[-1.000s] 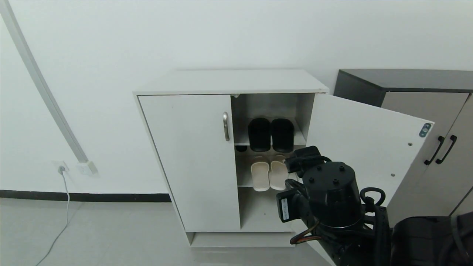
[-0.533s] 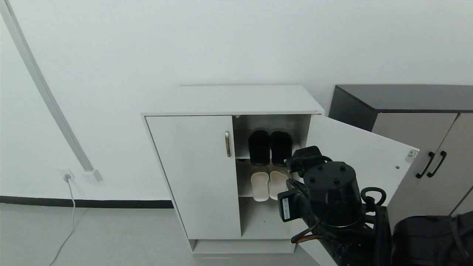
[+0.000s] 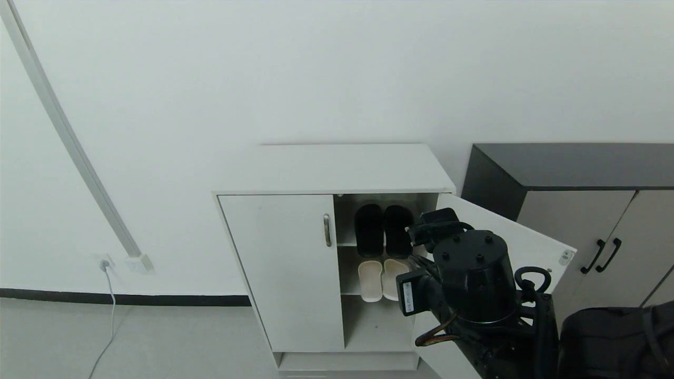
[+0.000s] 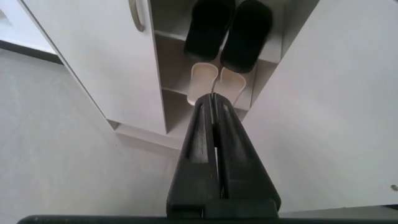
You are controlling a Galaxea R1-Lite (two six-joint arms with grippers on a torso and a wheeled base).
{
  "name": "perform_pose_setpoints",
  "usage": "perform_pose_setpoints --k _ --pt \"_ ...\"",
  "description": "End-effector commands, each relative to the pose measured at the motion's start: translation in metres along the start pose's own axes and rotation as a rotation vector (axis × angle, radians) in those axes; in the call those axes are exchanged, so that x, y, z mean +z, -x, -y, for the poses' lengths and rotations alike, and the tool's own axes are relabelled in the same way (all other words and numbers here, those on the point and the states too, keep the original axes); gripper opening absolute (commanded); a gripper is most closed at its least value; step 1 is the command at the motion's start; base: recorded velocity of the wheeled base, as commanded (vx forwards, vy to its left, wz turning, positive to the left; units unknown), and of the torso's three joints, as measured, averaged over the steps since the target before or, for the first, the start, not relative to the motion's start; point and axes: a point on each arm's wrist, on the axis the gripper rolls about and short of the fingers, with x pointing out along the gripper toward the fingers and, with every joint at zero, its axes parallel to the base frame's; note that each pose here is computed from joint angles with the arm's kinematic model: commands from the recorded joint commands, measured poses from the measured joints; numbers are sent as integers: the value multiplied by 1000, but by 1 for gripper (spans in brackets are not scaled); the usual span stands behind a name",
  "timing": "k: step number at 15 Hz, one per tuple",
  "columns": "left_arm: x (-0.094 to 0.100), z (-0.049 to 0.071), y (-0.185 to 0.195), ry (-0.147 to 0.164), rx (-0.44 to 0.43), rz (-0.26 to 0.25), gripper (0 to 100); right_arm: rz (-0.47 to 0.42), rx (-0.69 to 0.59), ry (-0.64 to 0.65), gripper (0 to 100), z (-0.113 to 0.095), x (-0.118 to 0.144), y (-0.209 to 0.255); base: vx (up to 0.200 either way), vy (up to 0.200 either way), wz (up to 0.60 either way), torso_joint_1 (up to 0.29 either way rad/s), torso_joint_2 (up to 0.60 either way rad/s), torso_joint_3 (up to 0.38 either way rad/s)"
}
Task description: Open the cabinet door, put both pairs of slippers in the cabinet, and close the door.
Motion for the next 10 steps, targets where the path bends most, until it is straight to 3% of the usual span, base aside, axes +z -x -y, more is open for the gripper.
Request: perform_pose_setpoints --k 1,10 --pt "0 0 0 1 1 -1 0 -1 -4 -1 0 1 0 -1 0 0 0 227 -544 -325" --pt "0 0 0 1 1 -1 0 -1 -15 -6 0 5 1 -4 0 0 0 241 -552 -308"
